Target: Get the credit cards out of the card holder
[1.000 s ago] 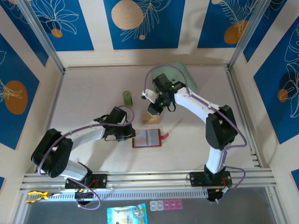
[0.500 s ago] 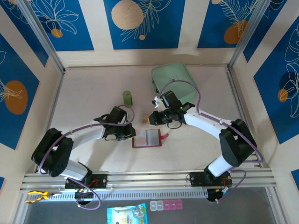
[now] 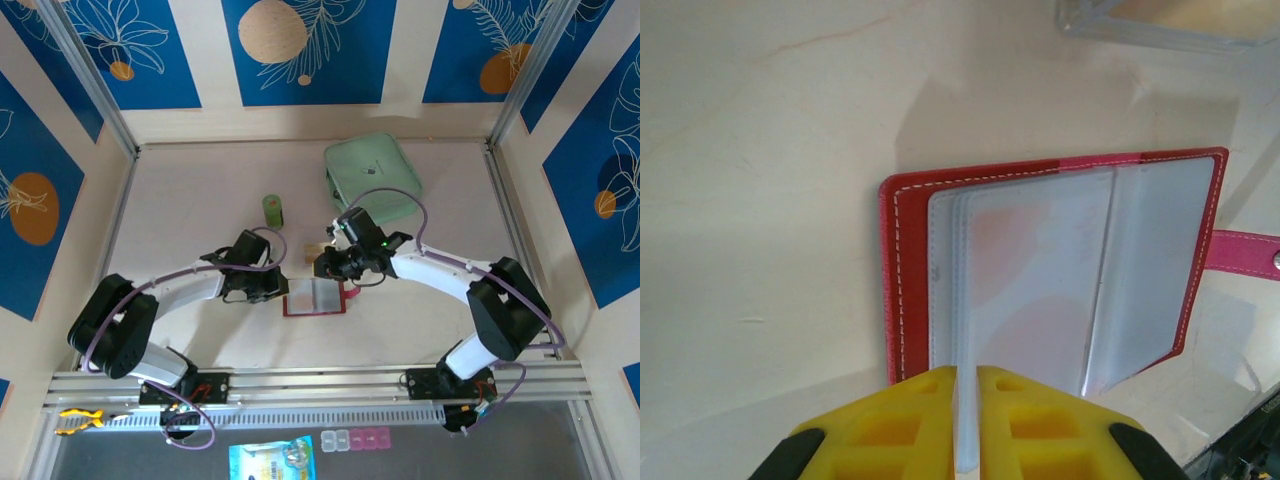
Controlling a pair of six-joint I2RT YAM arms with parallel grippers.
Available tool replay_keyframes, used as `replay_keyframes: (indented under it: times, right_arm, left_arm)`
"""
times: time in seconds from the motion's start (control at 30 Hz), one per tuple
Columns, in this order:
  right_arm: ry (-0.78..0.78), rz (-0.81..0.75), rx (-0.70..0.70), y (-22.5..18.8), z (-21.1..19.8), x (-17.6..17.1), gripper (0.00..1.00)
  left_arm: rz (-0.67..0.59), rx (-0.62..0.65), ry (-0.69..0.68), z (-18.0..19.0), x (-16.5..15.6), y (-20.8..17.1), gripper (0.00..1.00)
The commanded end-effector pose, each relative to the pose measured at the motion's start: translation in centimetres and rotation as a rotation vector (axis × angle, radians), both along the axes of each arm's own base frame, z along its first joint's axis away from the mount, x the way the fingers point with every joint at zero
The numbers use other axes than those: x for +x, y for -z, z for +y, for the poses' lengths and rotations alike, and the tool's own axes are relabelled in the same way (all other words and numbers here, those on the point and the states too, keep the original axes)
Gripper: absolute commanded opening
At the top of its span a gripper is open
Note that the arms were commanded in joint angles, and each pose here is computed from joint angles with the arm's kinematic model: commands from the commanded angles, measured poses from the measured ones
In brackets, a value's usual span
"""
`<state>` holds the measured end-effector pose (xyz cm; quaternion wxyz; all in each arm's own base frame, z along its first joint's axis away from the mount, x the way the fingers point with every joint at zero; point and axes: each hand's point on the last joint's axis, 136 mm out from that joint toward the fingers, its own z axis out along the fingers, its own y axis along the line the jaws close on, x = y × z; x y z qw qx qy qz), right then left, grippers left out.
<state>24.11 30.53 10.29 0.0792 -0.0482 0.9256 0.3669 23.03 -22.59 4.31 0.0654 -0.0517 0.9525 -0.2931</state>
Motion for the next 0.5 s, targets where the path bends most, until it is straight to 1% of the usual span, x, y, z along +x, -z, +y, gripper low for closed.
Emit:
replay_keyframes:
  times: [0.0,0.37,0.47]
  right_arm:
    - [0.003,0.045,0.011,0.9,0.5,-0.6,0.19]
    - [-0.012,0.096,0.011,2.7,1.2,-0.9,0.17]
    - [-0.009,0.117,0.0,3.3,1.3,-1.1,0.18]
  left_arm:
    - [-0.009,0.0,0.001,0.5,0.1,0.2,0.12]
    - [0.019,-0.052,0.0,-0.2,-0.3,1.1,0.1]
    - [0.031,-0.046,-0.007,0.0,-0.5,1.4,0.08]
